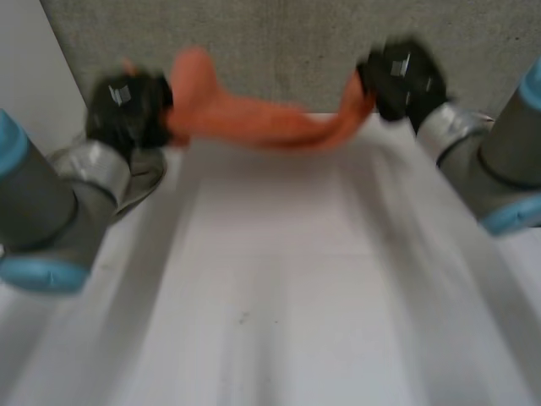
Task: Fold the laundry.
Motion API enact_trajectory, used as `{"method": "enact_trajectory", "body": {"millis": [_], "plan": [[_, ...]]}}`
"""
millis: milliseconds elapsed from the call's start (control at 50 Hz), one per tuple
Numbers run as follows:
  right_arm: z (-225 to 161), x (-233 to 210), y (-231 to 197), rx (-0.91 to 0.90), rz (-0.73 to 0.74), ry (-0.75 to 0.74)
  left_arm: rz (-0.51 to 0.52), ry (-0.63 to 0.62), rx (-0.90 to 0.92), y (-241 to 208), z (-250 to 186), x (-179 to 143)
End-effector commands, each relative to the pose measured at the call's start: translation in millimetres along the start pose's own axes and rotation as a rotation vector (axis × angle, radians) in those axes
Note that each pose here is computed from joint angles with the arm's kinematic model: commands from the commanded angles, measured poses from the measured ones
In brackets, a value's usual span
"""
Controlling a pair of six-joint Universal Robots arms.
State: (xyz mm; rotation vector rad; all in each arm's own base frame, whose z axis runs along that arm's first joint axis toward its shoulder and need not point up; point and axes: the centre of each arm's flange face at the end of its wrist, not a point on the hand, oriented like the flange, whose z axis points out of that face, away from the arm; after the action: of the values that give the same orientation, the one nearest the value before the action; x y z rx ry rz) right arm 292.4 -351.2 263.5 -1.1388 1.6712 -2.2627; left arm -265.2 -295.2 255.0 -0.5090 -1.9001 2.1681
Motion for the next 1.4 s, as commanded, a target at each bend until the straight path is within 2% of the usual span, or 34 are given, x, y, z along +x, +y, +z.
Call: {"method": "enact_trajectory", "body": {"millis": [20,40,120,200,340,440,500,560,680,780,1020,1080,1200,1340,1400], "plan": [[-47,-52,75,-0.312,-0.049,-0.210,0.139,0.059,-0.362,85,-57,19],[-56,-61,83,-0.351,-0.051,-0.242,0.188,0.070,-0.418,91,-66,20],[-67,-69,91,-0.387,-0.032,-0.252,0.269,0.050,-0.501,86,-77,17],[-71,-69,87,-0.383,-0.018,-0.227,0.286,0.011,-0.505,62,-80,9],[-81,-68,80,-0.370,0.024,-0.213,0.214,0.029,-0.454,23,-77,-3],[-87,-69,80,-0.366,0.040,-0.207,0.100,0.061,-0.444,15,-57,-23],[-89,-71,81,-0.371,0.040,-0.212,0.056,0.105,-0.458,21,-42,-30],[-90,-71,83,-0.379,0.040,-0.209,0.056,0.143,-0.510,35,-29,-36],[-91,-70,85,-0.385,0.042,-0.209,0.151,0.137,-0.661,59,-22,-47],[-92,-71,86,-0.389,0.043,-0.210,0.213,0.085,-0.740,79,-17,-54],[-93,-69,89,-0.399,0.032,-0.208,0.209,0.157,-0.762,102,-11,-39],[-91,-65,87,-0.392,0.024,-0.201,0.219,0.141,-0.757,94,-11,-40],[-89,-41,62,-0.379,0.006,-0.169,0.249,0.073,-0.711,50,-21,-48],[-96,6,-6,-0.360,-0.062,-0.121,0.250,0.057,-0.639,-27,-55,-48],[-102,30,-43,-0.318,-0.104,-0.078,0.257,0.049,-0.551,-62,-71,-47]]}}
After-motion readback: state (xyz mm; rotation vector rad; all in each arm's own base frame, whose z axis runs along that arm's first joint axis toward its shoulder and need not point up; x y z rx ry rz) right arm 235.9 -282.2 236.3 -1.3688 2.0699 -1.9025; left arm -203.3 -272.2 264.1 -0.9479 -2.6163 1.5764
